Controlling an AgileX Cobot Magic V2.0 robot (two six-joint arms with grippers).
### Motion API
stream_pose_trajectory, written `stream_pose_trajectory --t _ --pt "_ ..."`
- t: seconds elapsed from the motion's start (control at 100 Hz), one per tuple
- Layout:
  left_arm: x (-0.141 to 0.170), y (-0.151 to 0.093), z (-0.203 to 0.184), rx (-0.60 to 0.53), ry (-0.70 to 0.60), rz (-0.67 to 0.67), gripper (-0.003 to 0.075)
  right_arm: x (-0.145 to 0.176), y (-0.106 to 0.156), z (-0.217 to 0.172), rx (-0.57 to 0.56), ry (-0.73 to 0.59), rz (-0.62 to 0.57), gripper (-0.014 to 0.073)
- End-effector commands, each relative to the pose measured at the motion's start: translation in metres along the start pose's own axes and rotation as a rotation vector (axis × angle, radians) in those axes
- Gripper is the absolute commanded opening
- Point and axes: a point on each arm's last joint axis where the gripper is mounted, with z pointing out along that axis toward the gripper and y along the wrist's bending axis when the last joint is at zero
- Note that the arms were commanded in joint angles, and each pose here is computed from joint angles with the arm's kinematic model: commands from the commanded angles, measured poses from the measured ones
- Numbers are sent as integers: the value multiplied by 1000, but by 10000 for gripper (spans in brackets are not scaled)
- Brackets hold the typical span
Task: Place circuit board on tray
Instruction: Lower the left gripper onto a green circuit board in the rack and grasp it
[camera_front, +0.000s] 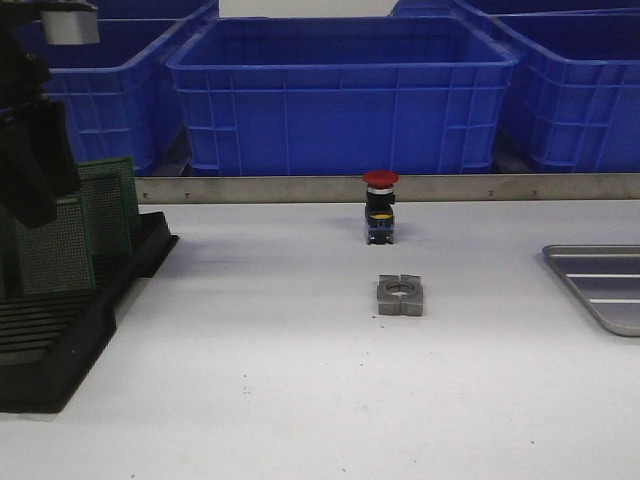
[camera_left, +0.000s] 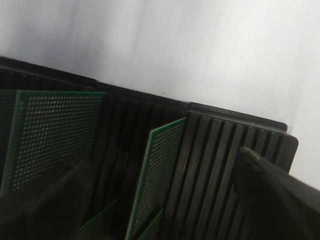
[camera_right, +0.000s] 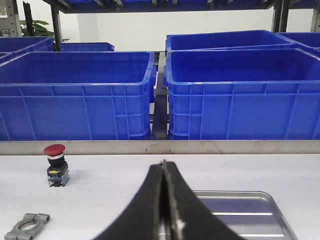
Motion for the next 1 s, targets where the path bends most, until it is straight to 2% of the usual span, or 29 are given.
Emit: stream_pose_trajectory --t 0.0,0.29,0.36,0.43,0.63,0.99 --pt "-10 -5 -16 1 -32 18 548 -7 0 -2 -1 -97 -14 -68" --pt "-5 -1 -4 28 -10 12 547 -7 0 -2 -1 -97 -14 -68" --pt "-5 -1 -4 28 -8 13 516 -7 0 -2 -1 -97 -14 -68" --pt "-5 -1 -4 27 -2 15 420 -7 0 -2 -1 -97 -14 -68" --pt "-4 -1 -4 26 8 18 -20 -7 0 -2 -1 -97 -14 -68" --pt "-4 -1 -6 19 7 20 -18 -7 0 -2 -1 -97 -14 -68"
